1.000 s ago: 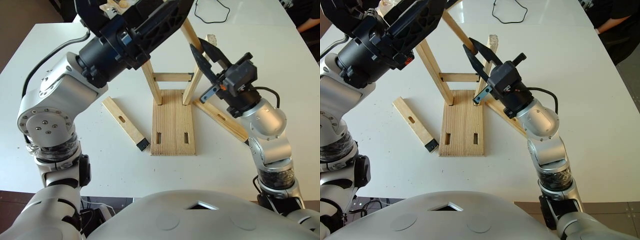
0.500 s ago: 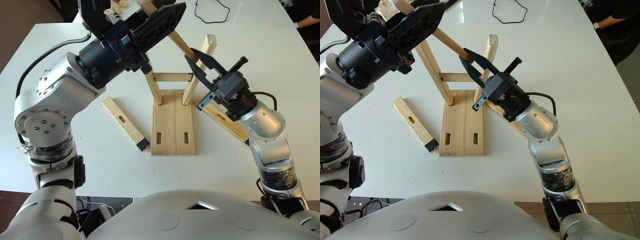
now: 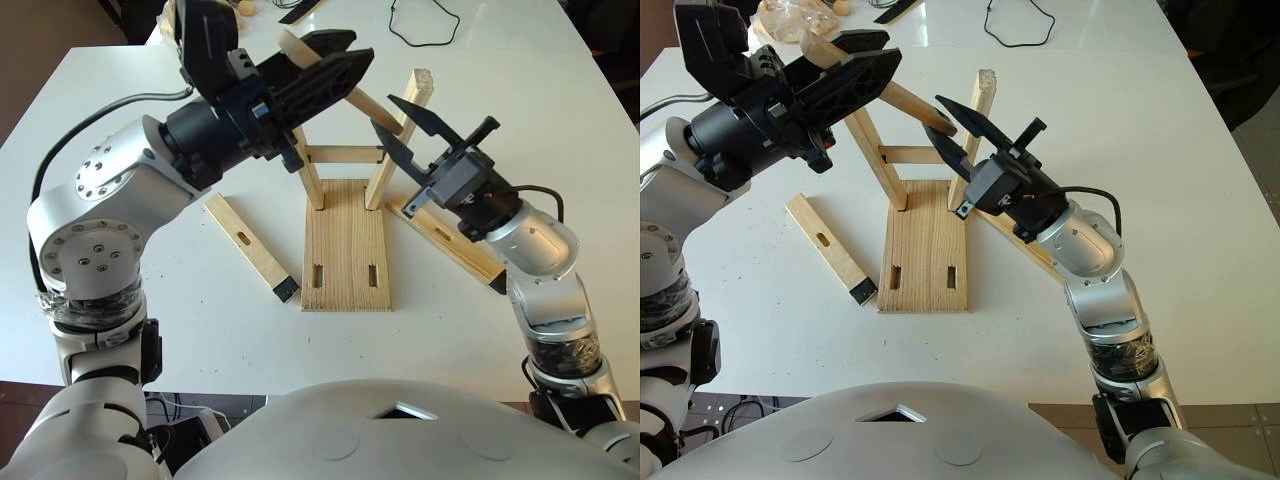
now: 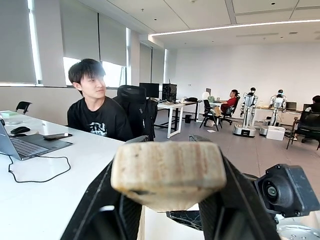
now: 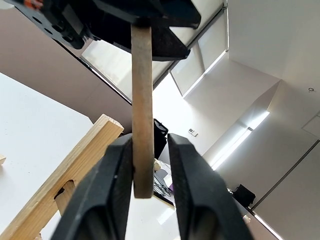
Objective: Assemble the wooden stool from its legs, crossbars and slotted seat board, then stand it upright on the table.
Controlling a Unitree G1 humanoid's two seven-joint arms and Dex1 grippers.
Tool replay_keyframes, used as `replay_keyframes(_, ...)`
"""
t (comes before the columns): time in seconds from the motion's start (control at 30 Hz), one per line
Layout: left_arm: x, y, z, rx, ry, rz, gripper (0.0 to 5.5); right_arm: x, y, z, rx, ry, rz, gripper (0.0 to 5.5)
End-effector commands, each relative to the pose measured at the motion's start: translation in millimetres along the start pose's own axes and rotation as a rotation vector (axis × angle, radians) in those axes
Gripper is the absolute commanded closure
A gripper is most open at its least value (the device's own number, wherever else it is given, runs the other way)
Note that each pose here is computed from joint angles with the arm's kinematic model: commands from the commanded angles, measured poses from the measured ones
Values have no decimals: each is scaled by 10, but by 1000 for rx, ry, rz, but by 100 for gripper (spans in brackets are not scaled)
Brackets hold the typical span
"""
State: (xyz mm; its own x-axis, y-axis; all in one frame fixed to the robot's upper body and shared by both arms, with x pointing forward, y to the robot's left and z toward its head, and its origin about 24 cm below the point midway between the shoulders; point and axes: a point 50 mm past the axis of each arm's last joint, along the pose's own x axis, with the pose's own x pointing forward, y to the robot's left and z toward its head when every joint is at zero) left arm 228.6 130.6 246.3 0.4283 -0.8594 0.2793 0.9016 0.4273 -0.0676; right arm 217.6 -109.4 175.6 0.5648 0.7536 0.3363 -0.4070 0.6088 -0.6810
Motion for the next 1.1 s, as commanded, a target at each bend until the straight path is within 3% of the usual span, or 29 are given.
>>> replay_keyframes(0.03, -49, 69, -26, 12, 42, 31, 420, -107, 35, -27, 8, 11, 109, 382)
replay_keyframes(0.13, -191, 110, 52, 49, 84, 49, 420, -253, -2, -45, 31, 35, 177, 382)
replay_keyframes(0.33, -789, 103, 308, 72, 265, 32, 420, -556, -318, -41, 85, 131, 110, 382)
replay_keyframes(0.57, -1322, 184, 2, 102, 559, 99, 420, -725, -504, -34, 79, 210, 45, 382)
replay_keyframes(0.73, -1443, 397, -322, 140, 619, 143, 420, -709, -481, -130, 82, 236, 52, 382)
replay_keyframes(1.1, -1530, 517, -598, 129, 585, 195, 420, -709, -417, -307, 77, 277, 91, 382)
